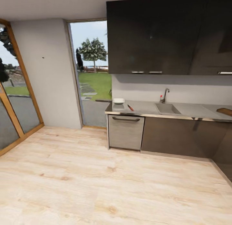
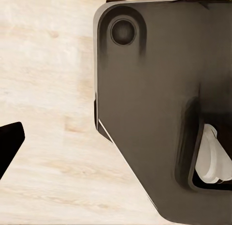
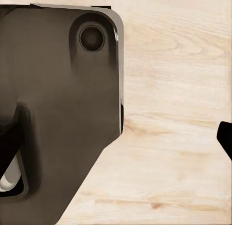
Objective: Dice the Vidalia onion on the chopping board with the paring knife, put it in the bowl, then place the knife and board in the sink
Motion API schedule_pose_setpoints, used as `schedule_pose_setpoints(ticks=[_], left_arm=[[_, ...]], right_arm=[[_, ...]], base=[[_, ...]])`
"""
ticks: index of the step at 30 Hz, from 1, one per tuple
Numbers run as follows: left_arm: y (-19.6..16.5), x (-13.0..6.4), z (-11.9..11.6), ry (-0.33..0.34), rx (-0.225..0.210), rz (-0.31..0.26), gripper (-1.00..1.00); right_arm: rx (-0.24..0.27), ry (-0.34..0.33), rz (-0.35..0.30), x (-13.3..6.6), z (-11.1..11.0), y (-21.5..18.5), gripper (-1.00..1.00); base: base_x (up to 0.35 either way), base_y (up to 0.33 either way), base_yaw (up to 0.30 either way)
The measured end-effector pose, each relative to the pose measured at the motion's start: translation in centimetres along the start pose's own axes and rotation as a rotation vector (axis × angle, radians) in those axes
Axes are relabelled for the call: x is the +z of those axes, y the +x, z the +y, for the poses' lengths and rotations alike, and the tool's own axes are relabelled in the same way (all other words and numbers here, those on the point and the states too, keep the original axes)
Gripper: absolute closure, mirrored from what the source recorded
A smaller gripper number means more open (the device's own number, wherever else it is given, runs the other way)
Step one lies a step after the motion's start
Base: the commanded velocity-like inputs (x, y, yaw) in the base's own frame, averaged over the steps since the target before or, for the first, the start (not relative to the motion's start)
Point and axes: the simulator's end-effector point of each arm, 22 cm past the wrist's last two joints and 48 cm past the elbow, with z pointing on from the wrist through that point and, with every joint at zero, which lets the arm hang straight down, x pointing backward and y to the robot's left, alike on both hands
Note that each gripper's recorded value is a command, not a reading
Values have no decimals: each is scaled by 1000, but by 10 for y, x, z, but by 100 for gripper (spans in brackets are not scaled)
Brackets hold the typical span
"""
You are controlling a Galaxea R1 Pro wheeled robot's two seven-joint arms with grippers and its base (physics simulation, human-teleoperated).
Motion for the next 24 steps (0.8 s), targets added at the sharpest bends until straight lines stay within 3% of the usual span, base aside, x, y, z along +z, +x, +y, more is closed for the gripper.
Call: schedule_pose_setpoints(ticks=[9, 24], left_arm=[[0, 0, 0, 0, 0, 0, -100], [0, 0, 0, 0, 0, 1, -100]], right_arm=[[0, 0, 0, 0, 0, 0, -100], [0, 0, 1, 0, 0, 0, -100]], base=[[345, 0, 89], [345, 0, -34]])
